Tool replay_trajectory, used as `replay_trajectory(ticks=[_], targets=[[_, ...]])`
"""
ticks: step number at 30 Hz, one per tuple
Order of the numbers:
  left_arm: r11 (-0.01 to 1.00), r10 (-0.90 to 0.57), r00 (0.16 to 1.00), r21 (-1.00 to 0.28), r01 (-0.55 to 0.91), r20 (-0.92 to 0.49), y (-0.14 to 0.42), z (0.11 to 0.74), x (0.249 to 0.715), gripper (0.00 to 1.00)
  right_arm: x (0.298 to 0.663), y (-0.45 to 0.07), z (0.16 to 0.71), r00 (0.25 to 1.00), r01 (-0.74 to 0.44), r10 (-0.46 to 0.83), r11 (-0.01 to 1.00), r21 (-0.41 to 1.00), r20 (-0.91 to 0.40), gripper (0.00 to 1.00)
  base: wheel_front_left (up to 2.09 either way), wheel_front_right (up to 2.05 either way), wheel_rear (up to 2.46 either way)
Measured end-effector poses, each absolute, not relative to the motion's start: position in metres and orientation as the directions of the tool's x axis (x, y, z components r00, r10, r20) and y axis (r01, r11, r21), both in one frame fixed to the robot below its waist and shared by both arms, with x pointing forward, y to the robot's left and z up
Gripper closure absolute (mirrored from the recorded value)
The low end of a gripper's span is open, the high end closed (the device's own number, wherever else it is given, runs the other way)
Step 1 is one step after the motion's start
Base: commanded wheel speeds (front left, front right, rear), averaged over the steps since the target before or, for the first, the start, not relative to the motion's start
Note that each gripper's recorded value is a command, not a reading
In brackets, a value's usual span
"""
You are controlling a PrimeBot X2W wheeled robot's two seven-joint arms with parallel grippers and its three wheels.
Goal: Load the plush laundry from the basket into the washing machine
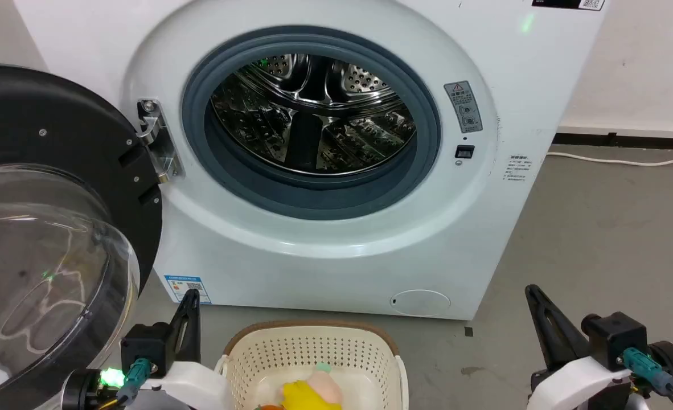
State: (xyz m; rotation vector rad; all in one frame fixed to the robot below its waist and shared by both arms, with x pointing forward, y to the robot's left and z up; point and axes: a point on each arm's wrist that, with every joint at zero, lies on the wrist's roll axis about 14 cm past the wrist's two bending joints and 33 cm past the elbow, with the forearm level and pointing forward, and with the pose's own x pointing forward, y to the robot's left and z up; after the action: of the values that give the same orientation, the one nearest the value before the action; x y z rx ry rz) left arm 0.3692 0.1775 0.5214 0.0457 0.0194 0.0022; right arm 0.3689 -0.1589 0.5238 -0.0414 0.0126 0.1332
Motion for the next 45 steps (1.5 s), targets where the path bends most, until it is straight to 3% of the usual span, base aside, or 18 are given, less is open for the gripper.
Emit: replay_trajectory(ticks=[45], targets=[[0.999, 0.003, 1.0, 0.046, -0.002, -0.019, 0.1775, 0.5215, 0.3692, 1.0, 0.3689, -0.1589, 0.5238, 0.991, -0.133, 0.132, 0.99, -0.04, -0.015, 1.0, 0.0, 0.0, 0.0]])
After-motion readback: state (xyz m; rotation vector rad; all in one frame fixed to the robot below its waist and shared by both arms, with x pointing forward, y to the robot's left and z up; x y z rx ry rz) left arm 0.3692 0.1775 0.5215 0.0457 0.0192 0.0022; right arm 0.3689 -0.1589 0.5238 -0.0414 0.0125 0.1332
